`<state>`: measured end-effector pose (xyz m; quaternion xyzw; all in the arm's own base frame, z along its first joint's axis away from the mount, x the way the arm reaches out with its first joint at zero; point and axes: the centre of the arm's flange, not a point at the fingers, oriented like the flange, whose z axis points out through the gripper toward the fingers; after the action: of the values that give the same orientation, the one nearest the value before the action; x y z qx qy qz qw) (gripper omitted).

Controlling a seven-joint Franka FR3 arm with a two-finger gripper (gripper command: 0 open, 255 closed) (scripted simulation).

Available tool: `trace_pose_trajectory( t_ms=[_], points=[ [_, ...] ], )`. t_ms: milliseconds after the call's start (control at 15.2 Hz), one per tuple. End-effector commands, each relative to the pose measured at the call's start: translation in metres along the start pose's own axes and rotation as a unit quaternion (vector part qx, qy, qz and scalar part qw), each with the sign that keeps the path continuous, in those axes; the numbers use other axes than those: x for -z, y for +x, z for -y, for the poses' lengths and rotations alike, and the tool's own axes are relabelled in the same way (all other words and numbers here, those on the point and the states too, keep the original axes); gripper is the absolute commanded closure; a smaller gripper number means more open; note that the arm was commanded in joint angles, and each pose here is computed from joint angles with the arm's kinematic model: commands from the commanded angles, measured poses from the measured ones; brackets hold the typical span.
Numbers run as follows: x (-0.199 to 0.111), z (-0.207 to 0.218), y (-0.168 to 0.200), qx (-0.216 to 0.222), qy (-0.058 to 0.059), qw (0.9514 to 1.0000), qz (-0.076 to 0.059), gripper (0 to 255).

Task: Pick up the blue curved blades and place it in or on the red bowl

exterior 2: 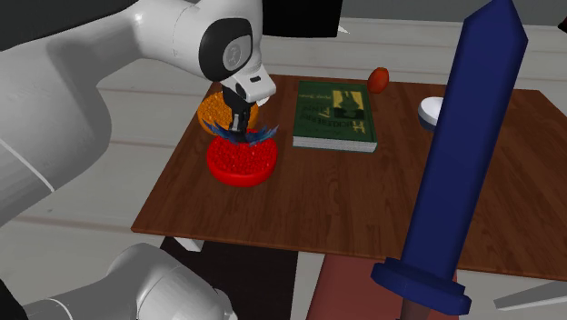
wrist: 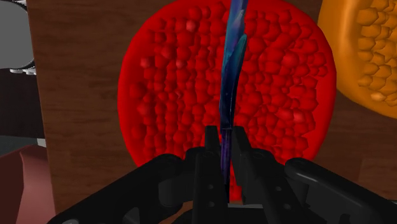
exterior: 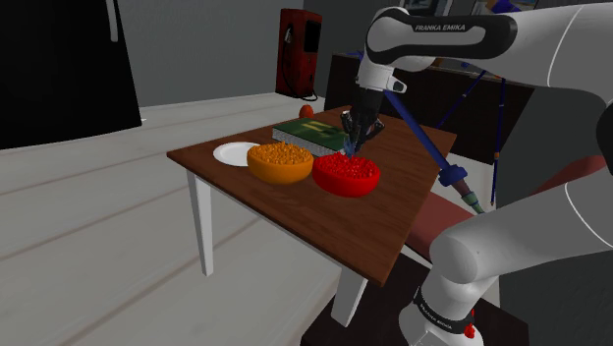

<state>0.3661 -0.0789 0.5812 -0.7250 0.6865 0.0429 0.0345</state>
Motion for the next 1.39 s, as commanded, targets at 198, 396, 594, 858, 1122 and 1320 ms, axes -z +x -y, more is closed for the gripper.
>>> trace_pose_trajectory(
  t_ms=[198,396,594,858,1122,1320],
  points=[
    [-0.001,0.000,0.000,0.000,0.000,1.0000,0.000,255],
    [-0.001,0.000,0.000,0.000,0.000,1.0000,0.000,0],
    [-0.001,0.000,0.000,0.000,0.000,1.0000,0.000,0],
    [0.039,0.000,0.000,0.000,0.000,1.0000,0.000,0],
    [0.049,0.000,0.000,0.000,0.000,1.0000,0.000,0],
    [0.049,0.000,0.000,0.000,0.000,1.0000,0.000,0]
  ],
)
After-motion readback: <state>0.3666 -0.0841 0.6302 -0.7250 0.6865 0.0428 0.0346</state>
